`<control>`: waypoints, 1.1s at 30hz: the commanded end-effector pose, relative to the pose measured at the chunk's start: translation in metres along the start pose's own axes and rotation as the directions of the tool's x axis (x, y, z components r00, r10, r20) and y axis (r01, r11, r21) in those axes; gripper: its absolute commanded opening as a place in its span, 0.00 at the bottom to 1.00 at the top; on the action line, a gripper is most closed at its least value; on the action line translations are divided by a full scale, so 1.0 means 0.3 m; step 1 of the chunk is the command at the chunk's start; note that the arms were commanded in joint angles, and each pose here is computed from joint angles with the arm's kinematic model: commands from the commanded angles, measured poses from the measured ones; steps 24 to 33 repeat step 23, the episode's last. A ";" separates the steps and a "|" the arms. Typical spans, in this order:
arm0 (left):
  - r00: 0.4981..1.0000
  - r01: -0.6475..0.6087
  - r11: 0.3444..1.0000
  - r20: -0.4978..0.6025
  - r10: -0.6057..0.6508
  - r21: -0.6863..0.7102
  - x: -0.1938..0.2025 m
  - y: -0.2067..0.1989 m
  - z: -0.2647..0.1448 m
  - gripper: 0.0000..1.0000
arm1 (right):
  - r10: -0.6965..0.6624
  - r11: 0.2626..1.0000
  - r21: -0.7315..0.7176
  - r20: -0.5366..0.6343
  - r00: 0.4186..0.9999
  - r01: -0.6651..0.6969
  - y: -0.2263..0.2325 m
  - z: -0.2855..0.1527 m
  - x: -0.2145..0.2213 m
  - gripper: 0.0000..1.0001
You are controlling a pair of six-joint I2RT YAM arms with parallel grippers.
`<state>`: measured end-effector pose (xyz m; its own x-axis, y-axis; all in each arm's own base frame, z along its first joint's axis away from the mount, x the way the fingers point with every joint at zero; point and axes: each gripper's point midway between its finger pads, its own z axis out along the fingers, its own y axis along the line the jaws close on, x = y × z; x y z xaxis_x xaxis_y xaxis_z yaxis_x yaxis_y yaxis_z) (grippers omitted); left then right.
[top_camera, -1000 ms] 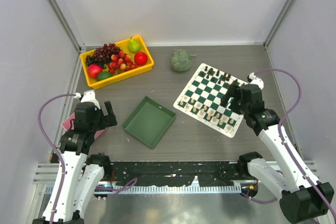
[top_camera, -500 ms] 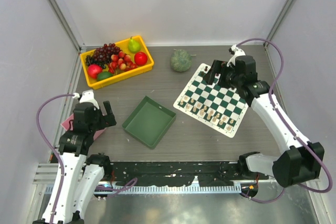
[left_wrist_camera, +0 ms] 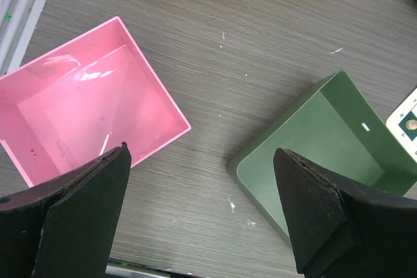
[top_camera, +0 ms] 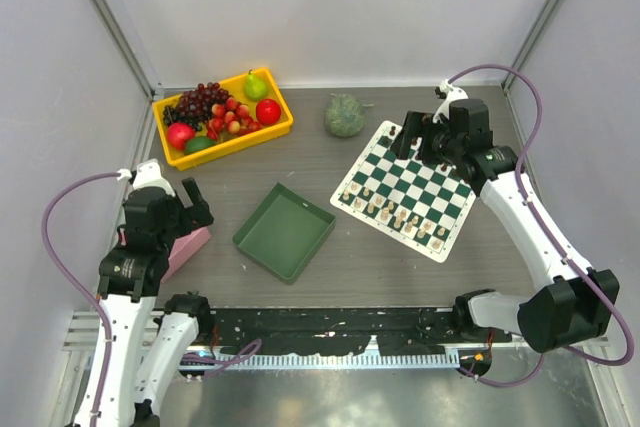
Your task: Set up the chess pieces on the board
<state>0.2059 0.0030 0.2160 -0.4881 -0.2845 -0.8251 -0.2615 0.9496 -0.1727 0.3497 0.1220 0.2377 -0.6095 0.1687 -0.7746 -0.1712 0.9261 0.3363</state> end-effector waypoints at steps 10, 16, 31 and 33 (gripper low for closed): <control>0.997 0.077 0.997 0.022 -0.077 0.029 -0.088 -0.049 -0.013 0.99 | -0.007 0.998 0.069 0.074 0.997 0.002 -0.023 -0.051 -0.070 0.95; 0.996 0.080 0.996 0.047 -0.081 0.025 -0.112 -0.046 -0.029 0.99 | -0.010 0.995 0.096 0.111 0.994 -0.001 -0.042 -0.067 -0.079 0.95; 0.994 0.089 0.996 0.066 -0.090 0.020 -0.119 -0.039 -0.036 0.99 | -0.017 0.994 0.110 0.149 0.989 0.000 -0.048 -0.088 -0.095 0.95; 0.994 0.089 0.996 0.066 -0.090 0.020 -0.119 -0.039 -0.036 0.99 | -0.017 0.994 0.110 0.149 0.989 0.000 -0.048 -0.088 -0.095 0.95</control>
